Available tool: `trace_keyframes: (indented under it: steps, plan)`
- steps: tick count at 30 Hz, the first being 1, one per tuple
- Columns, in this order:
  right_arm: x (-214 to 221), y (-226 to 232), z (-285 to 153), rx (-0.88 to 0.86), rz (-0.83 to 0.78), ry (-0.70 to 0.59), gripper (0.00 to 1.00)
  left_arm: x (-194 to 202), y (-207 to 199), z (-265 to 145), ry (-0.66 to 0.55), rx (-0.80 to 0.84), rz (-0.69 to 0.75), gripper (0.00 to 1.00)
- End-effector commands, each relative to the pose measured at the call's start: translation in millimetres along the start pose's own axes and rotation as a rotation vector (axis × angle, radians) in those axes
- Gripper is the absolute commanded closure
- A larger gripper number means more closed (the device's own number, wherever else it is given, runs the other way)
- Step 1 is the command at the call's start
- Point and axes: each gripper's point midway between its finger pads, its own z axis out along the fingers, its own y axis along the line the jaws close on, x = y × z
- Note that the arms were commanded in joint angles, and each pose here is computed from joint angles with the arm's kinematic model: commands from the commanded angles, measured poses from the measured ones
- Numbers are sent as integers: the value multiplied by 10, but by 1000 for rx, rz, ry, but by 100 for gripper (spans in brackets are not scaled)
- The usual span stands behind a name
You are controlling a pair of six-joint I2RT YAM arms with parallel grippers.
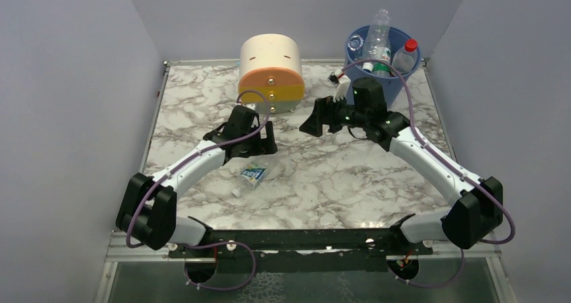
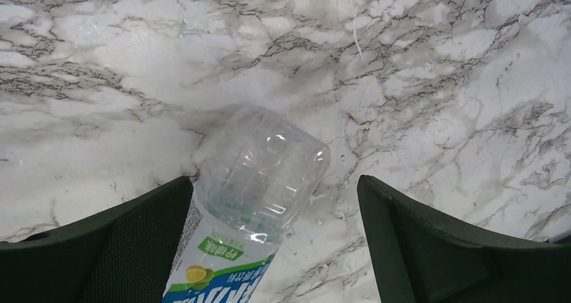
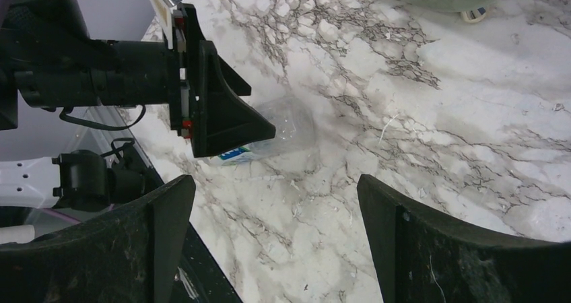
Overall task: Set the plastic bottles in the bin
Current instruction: Pick up the plastic bottle at the center of the board.
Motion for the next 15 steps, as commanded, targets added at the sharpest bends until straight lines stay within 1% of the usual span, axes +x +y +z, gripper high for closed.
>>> trace_keyframes:
  steps: [1,6,15]
  plan:
    - [5,30,-41,-2,-20,-13,6,66,35,-209,23,-9,68,1]
    - [-8,43,-41,-9,-21,-14,6,198,52,-297,73,-4,75,1]
    - [21,50,-23,-20,-19,-8,5,453,216,-387,167,-63,81,1]
